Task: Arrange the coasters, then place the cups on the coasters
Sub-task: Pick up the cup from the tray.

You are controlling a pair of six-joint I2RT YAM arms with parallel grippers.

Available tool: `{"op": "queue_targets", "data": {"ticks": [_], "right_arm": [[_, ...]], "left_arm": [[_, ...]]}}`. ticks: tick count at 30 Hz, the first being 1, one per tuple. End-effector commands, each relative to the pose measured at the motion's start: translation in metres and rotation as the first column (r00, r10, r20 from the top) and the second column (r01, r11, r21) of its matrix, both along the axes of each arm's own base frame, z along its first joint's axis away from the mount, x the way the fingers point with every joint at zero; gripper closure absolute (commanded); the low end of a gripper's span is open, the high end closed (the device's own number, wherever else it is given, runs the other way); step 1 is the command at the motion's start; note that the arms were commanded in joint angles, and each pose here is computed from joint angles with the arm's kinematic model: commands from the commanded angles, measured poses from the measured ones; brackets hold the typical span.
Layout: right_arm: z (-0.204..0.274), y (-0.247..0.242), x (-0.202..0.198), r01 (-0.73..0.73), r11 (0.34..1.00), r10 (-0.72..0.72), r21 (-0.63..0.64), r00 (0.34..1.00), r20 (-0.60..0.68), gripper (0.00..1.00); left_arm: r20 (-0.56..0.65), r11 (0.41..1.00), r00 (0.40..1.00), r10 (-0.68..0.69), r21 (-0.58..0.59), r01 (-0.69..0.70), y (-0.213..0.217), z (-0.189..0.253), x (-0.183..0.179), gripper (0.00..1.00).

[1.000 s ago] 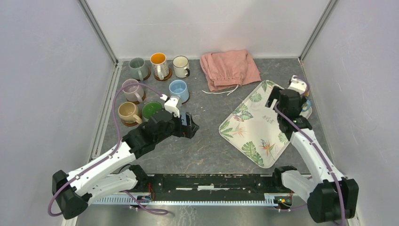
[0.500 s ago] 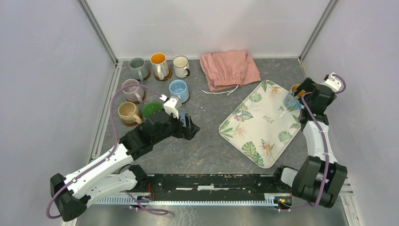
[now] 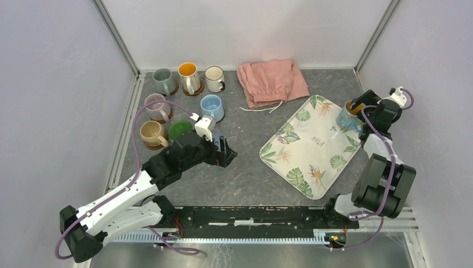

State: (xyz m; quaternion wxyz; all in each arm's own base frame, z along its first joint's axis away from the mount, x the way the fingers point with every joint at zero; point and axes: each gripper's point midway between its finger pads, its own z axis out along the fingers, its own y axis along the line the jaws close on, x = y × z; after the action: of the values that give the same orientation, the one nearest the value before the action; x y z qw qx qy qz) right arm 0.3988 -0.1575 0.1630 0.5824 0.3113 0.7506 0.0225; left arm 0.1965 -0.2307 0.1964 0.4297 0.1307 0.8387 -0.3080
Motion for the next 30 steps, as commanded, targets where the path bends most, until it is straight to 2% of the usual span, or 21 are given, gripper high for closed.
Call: {"op": "queue_targets", "data": {"ticks": [1,14,30], "right_arm": [[0.031,0.001,0.027,-0.062,0.998,0.062,0.004,0.992,0.110,0.02],[0.001,0.017,0.024,-0.100,0.991,0.096,0.084,0.994,0.047,0.02],[-0.011,0.096,0.014,-0.234,0.970,0.236,0.058,0.971,-0.023,0.02]], "left_arm": [[0.048,0.999,0.998,-0.041,-0.008,0.041,-0.005,0.007,0.001,0.00],[0.044,0.999,0.998,-0.042,-0.008,0.043,-0.007,0.006,0.002,0.00],[0.034,0.999,0.998,-0.047,-0.004,0.048,-0.008,0.002,0.001,0.00]]}}
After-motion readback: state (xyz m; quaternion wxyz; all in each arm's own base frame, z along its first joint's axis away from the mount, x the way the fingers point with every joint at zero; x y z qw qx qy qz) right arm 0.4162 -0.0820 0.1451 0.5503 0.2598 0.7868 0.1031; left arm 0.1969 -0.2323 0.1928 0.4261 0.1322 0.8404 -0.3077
